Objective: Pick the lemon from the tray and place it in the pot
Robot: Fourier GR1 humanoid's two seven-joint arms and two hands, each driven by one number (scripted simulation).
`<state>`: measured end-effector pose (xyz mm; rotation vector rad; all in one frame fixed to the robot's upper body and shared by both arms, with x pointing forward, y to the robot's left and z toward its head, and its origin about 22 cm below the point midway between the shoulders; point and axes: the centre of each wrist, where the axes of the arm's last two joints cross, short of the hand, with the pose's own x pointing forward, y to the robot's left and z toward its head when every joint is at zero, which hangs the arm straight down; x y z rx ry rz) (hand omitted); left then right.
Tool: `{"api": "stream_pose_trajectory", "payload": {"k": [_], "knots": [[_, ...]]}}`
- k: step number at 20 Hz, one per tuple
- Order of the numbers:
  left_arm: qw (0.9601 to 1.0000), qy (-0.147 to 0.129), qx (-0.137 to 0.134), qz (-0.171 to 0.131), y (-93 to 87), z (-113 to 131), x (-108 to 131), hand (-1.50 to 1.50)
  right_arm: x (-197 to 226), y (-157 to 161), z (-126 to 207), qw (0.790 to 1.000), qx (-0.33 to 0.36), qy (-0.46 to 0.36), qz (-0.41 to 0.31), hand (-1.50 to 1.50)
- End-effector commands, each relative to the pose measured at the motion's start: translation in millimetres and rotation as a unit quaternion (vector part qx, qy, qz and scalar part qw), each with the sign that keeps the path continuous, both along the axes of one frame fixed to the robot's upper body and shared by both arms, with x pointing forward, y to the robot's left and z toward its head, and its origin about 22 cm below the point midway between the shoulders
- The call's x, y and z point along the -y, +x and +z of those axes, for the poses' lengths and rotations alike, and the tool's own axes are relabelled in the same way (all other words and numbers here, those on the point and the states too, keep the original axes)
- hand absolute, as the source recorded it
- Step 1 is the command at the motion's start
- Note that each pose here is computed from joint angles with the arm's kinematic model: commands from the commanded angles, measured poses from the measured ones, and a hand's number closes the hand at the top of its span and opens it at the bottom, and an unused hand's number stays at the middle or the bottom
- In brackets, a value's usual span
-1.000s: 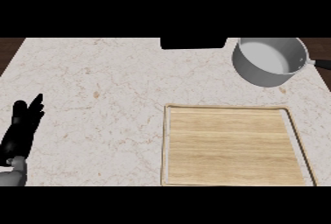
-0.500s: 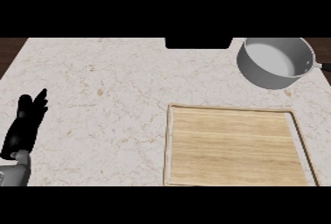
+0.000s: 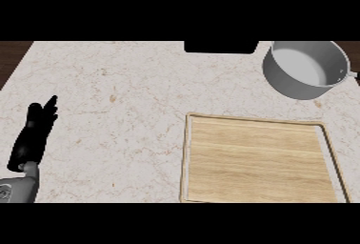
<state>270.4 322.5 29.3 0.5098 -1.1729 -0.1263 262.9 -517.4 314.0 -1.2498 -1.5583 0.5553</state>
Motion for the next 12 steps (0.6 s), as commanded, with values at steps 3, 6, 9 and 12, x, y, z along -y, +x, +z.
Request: {"api": "stream_pose_trajectory", "payload": {"k": [3,6,9,12], "knots": [[1.0000,0.001,0.002,-0.001,4.8,-11.1,2.1,0.00,-50.5,58.3,-14.9,0.998,-0.048,0.019,0.023,1.50],[1.0000,0.007,0.004,-0.002,-7.4,-7.2,-4.4,0.00,-59.1,76.8,-31.0,0.997,-0.075,0.014,0.027,1.50],[1.0000,-0.001,-0.004,-0.002,-3.0,0.1,-11.5,0.00,-64.6,89.7,-52.2,0.992,-0.117,0.023,0.043,1.50],[1.0000,0.002,0.001,0.004,-2.9,-2.7,-8.7,0.00,-65.6,107.7,-56.8,0.987,-0.148,0.050,0.038,1.50]]}}
